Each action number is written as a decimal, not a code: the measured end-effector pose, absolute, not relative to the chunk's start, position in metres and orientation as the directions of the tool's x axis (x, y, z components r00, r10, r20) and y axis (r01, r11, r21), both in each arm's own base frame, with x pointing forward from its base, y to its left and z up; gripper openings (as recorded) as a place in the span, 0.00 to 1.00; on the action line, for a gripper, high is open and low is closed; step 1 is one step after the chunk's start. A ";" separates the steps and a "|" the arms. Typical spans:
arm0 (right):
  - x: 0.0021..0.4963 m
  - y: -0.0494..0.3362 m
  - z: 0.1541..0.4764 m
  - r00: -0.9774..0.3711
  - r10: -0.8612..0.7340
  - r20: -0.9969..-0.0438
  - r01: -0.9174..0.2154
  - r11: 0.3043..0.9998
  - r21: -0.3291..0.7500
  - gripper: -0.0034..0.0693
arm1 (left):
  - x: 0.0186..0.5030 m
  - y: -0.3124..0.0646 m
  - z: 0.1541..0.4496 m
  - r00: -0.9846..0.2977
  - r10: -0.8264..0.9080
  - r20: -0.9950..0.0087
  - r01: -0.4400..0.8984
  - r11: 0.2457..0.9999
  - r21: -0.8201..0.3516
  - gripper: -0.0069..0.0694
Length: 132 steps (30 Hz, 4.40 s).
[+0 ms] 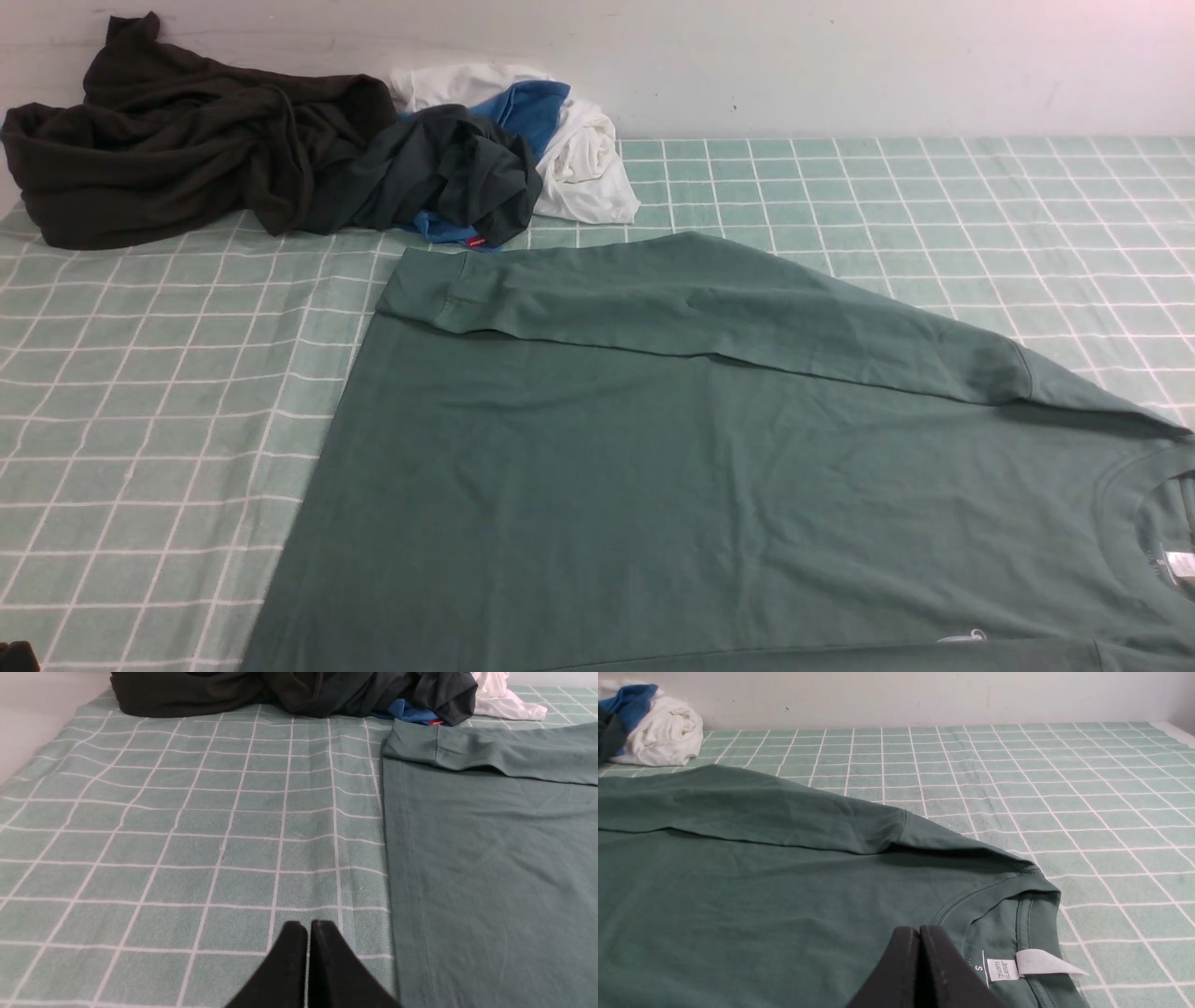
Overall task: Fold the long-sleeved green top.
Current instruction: Use the left arm to clamp the cuff closest to it, then use the left arm to drag and place the cuff at the centered position on the left edge of the fabric
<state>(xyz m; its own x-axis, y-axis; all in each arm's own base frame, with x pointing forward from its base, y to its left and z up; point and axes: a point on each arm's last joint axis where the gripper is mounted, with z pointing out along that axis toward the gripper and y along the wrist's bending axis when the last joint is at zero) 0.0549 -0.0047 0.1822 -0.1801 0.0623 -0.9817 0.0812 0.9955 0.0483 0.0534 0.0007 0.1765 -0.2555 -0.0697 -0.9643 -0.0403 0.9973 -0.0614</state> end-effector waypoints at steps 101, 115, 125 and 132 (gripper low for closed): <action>0.148 0.057 0.298 -0.762 -0.423 -0.491 -0.493 0.870 0.016 0.03 | 0.249 -0.130 0.214 -0.742 0.670 -0.027 0.669 0.743 0.028 0.09; 0.160 0.044 0.301 -0.770 -0.313 -0.556 -0.322 0.943 -0.085 0.08 | 0.329 -0.156 0.331 -0.695 0.647 -0.312 0.645 0.754 0.127 0.09; 0.161 0.043 0.302 -0.774 -0.292 -0.562 -0.299 0.951 -0.083 0.16 | 0.394 -0.164 0.249 -0.748 0.642 -0.168 0.622 0.767 0.156 0.27; 0.161 0.043 0.302 -0.772 -0.292 -0.565 -0.299 0.951 -0.083 0.21 | 0.435 -0.150 0.250 -0.829 0.470 -0.303 0.412 0.880 0.236 0.62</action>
<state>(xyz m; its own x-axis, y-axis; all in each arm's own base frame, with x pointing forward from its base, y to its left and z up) 0.1613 0.0434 0.3020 -0.7720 -0.2918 -0.5647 -0.2985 0.9508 -0.0831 0.4350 -0.1500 0.2502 -0.8293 0.4697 -0.3028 0.4122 0.8800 0.2361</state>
